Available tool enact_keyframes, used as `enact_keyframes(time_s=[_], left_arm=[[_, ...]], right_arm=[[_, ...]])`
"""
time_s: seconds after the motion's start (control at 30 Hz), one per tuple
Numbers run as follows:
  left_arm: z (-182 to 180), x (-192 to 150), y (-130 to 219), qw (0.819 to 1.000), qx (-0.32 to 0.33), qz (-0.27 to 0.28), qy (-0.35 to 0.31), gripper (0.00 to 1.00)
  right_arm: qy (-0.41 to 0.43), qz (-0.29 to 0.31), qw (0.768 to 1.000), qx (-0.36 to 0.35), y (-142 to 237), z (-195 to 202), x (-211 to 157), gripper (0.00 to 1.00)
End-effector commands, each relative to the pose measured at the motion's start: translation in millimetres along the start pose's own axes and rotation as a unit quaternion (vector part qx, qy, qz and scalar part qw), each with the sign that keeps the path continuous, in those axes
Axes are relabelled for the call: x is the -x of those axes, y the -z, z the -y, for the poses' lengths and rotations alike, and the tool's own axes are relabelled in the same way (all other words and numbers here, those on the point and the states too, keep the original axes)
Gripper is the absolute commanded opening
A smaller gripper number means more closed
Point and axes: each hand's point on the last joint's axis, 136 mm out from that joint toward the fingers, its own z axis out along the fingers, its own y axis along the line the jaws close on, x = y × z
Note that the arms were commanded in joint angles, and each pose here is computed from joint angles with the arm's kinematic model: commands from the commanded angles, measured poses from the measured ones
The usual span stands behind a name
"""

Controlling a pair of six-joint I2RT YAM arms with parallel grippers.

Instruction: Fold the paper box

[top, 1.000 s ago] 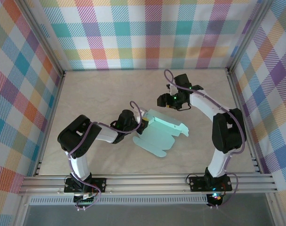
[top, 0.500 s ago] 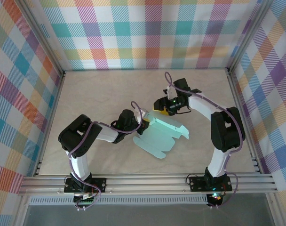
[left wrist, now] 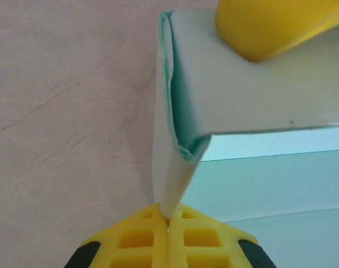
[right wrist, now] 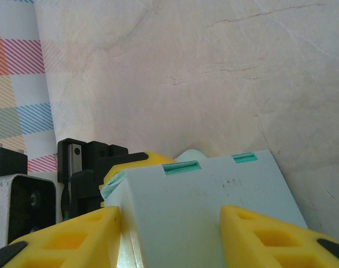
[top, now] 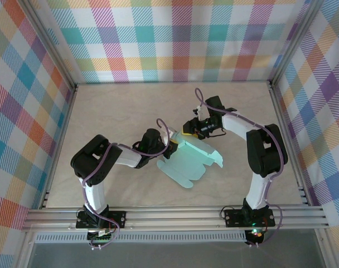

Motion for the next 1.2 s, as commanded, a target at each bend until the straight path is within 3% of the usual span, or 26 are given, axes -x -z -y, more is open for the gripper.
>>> enact_keyframes(time_s=[0.0, 0.23, 0.67, 0.87, 1.03, 1.17], left_arm=[[-2, 8, -4, 1.000, -0.002, 0.005, -0.004, 0.06], [-6, 12, -3, 1.000, 0.010, 0.011, -0.008, 0.21], [-2, 21, -11, 1.000, -0.008, 0.028, 0.006, 0.22], [-5, 20, -19, 0.999, -0.007, 0.027, 0.029, 0.17], [-5, 21, -19, 0.999, -0.005, 0.029, 0.037, 0.01], [-6, 22, -18, 0.999, -0.002, 0.030, 0.037, 0.00]], right_arm=[[-0.011, -0.022, 1.000, -0.001, -9, 10, -12, 0.47], [-0.013, -0.025, 1.000, 0.009, -11, 9, -13, 0.47], [-0.024, -0.036, 0.998, 0.045, -15, 2, -17, 0.47], [-0.035, -0.040, 0.996, 0.066, -16, -1, -19, 0.46], [-0.044, -0.041, 0.996, 0.072, -19, -1, -19, 0.45], [-0.050, -0.042, 0.995, 0.081, -22, -1, -21, 0.43]])
